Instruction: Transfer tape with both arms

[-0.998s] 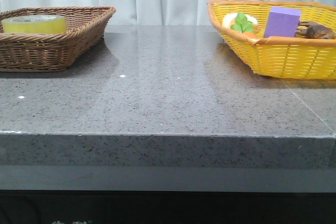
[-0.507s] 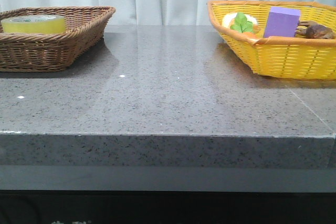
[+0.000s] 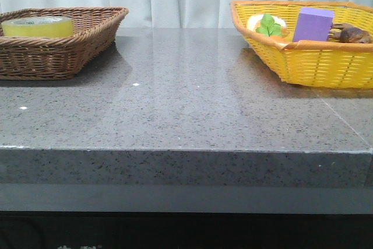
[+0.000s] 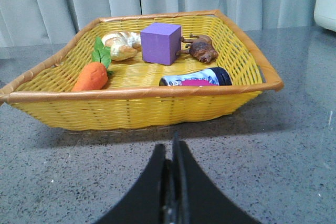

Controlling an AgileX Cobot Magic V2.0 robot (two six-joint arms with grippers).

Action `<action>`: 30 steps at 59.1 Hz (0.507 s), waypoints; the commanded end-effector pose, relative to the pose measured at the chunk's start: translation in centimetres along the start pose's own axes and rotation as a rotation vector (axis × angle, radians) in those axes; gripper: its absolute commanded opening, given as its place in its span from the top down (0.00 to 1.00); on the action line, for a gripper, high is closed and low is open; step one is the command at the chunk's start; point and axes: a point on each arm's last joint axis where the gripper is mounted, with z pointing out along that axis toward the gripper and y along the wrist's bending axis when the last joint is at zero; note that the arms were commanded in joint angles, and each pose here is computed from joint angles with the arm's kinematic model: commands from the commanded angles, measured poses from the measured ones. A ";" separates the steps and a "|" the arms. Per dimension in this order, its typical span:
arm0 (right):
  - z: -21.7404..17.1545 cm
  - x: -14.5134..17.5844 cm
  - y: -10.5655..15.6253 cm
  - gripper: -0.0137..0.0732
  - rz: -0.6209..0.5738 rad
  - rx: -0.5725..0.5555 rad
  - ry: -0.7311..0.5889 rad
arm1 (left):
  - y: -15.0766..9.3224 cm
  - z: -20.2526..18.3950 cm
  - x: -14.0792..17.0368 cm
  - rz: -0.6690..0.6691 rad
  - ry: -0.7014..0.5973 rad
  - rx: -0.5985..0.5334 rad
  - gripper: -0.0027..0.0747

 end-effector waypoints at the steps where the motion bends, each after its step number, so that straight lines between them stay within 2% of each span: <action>1: -0.3 -1.3 0.1 0.92 -0.006 -0.002 -0.131 | 0.0 -0.2 -0.6 -0.009 -0.092 0.003 0.99; 30: -0.3 -1.4 0.1 0.92 -0.032 -0.004 -0.143 | 0.0 -0.2 -0.6 -0.009 -0.092 0.003 0.99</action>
